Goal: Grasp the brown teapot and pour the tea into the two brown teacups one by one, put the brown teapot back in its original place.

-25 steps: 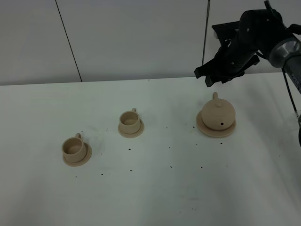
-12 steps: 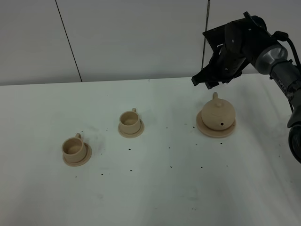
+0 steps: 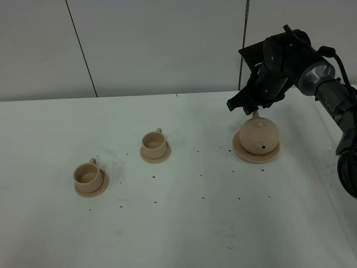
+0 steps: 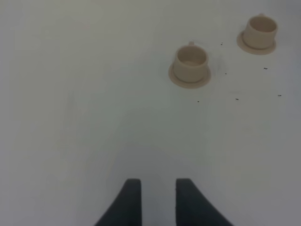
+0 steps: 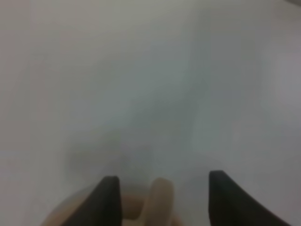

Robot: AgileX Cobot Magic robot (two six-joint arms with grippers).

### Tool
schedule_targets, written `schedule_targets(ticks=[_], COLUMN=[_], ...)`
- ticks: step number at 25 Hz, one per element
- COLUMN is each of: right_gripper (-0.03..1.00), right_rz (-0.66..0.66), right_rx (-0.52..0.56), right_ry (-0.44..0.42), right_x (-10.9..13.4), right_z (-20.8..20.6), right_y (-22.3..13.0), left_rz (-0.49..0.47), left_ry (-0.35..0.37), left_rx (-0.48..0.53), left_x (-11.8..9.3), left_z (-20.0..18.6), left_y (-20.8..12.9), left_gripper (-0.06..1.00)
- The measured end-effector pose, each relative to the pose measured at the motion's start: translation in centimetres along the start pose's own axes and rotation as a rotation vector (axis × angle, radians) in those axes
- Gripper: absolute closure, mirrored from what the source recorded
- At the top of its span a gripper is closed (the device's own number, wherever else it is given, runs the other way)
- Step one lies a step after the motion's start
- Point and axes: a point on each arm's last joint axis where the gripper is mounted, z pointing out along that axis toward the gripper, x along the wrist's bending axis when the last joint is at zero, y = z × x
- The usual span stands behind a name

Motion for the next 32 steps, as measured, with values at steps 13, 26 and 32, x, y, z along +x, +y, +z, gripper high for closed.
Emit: schedule_targets(ticks=[13,26,32], right_gripper=[0.56,0.56,0.56], right_rz=[-0.018,0.012,0.031], right_rx=[0.015,0.044,0.064], right_ry=[-0.066,-0.111,-0.116], right_x=[-0.6,-1.8,-2.5], right_z=[0.3,0.2,0.2], right_y=[-0.2,-0.6,-0.9], left_rz=[0.0,0.0,0.0], left_ry=[0.0,0.0,0.0], left_rx=[0.0,0.0,0.0], left_x=[0.0,0.0,0.0], left_z=[0.0,0.0,0.0], left_y=[0.0,0.0,0.0], left_gripper=[0.7,0.7,0.7])
